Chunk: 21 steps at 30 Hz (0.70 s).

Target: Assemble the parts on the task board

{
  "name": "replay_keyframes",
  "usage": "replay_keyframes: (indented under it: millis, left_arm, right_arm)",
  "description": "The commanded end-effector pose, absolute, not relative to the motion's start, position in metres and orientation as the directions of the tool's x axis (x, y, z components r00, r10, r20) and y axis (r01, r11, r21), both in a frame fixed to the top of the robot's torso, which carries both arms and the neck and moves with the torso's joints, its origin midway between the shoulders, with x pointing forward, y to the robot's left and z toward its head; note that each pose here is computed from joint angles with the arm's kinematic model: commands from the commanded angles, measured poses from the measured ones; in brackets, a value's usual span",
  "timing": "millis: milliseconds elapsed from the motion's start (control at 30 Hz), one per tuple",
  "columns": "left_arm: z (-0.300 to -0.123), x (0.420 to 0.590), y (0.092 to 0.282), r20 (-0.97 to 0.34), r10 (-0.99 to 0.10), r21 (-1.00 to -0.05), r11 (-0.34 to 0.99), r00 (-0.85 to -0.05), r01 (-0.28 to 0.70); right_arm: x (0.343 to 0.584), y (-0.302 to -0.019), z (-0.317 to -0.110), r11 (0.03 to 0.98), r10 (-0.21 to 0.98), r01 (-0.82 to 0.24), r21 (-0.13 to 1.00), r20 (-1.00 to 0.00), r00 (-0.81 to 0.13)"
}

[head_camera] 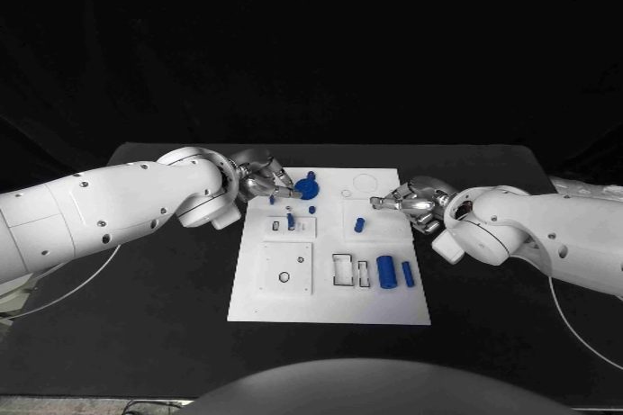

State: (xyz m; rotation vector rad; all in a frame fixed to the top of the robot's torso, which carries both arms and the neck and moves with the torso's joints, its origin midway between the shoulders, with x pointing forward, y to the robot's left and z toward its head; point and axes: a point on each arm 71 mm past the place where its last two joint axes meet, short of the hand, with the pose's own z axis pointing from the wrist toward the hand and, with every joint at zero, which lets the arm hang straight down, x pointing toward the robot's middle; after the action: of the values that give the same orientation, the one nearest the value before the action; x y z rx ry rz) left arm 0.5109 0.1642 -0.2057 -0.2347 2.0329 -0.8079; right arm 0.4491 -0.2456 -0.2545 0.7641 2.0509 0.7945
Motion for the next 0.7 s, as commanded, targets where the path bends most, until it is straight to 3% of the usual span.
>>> replay_keyframes:
  millis: [33,433,700]
  left_arm:
    - [-0.187,0.511,0.16,-0.73,-0.539,-0.673,0.672,-0.42,0.309]
    - [-0.189,0.497,0.156,-0.857,-0.411,-0.514,0.709,-0.31,0.483]
    - [-0.202,0.486,0.154,-0.897,-0.323,-0.438,0.751,-0.303,0.494]
  right_arm:
    - [0.449,-0.244,-0.253,0.609,0.742,0.217,0.763,-0.451,-0.497]
    - [0.449,-0.243,-0.252,0.604,0.743,0.213,0.768,-0.446,-0.498]
    - [0.449,-0.243,-0.252,0.603,0.744,0.213,0.768,-0.446,-0.498]
